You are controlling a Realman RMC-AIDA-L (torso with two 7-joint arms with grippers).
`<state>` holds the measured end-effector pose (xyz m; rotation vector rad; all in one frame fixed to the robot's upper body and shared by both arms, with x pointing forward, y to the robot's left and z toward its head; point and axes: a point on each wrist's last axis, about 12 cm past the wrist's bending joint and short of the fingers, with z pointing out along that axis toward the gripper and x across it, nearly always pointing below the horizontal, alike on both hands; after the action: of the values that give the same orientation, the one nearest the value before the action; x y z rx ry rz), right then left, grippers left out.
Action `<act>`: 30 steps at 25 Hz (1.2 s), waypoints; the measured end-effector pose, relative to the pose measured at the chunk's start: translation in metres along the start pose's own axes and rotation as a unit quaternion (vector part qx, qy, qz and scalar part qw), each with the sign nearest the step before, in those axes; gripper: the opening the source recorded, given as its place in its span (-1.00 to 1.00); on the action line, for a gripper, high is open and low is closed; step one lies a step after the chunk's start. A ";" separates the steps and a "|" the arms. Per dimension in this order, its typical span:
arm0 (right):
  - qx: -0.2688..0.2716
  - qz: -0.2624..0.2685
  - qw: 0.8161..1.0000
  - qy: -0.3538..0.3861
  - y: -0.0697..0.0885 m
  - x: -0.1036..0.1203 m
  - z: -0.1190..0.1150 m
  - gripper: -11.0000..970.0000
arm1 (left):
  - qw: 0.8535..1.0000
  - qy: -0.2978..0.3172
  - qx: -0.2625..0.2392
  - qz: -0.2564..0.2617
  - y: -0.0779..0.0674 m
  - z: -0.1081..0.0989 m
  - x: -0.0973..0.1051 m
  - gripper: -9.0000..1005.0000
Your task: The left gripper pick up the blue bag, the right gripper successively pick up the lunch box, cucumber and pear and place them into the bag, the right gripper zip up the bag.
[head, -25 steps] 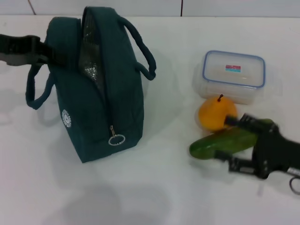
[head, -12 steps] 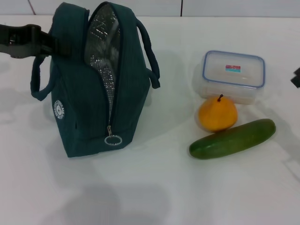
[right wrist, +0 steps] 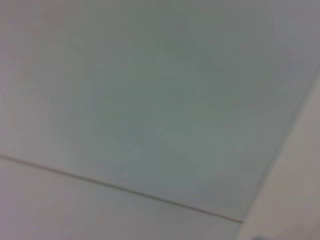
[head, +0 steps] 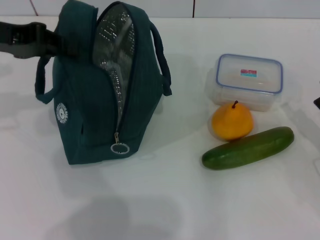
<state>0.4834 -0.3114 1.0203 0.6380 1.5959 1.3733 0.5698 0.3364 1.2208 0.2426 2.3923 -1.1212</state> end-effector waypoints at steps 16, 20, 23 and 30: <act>0.067 -0.004 0.998 0.015 -0.006 -0.006 0.044 0.78 | 1.000 0.001 0.013 0.012 -0.006 0.008 -0.009 -0.90; 0.058 -0.012 0.998 0.030 0.000 -0.006 0.059 0.78 | 1.000 0.000 0.013 0.015 -0.005 0.007 -0.009 -0.90; 0.059 -0.020 0.997 0.041 0.003 -0.005 0.069 0.77 | 1.000 -0.001 0.013 0.015 -0.005 0.007 -0.009 -0.90; 0.060 -0.027 0.997 0.049 0.006 -0.005 0.078 0.77 | 1.000 0.001 0.012 0.016 -0.005 0.007 -0.009 -0.90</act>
<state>0.5528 -0.2766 1.0294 0.6009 1.7719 1.2941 0.5781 0.3277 1.2249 0.2893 2.3691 -1.1366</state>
